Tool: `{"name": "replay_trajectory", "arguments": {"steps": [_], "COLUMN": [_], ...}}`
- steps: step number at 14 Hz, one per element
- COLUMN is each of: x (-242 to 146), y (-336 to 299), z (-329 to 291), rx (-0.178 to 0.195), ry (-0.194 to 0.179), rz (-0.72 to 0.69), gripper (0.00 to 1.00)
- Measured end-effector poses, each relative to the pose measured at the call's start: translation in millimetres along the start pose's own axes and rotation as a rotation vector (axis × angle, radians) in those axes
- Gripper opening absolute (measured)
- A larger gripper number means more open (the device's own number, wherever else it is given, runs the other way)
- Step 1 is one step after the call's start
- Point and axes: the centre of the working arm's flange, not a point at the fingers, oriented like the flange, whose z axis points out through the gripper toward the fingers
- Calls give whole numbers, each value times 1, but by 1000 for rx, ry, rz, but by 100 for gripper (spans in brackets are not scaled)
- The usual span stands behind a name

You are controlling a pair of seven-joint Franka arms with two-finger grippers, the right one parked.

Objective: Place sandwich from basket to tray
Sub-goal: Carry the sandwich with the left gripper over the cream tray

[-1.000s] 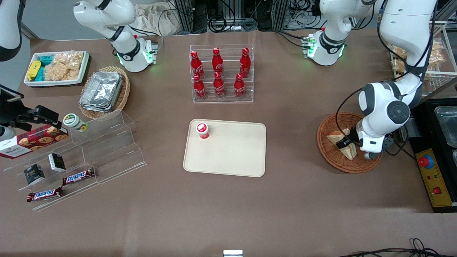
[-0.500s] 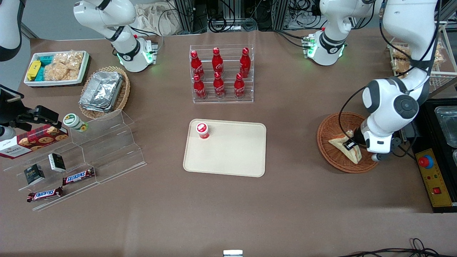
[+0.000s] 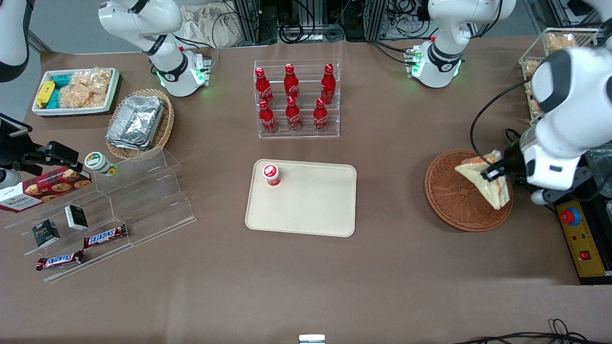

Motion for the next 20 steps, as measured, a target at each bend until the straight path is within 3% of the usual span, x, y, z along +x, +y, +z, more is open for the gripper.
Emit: {"name": "replay_trajectory", "arguments": {"steps": [2,5,9,14,16,20], "x": [-25,-87,-184,-225,-223,-199], "y": [18,72,156,261,289,310], "z": [-46,-87,-73,64,132,236], "rx": [20,44,87,118,116,95], "ry": [-15,11,37,29,15,26], "rz": [55,136,210,283,292,269], "gripper": [17,17,17,18,18,18]}}
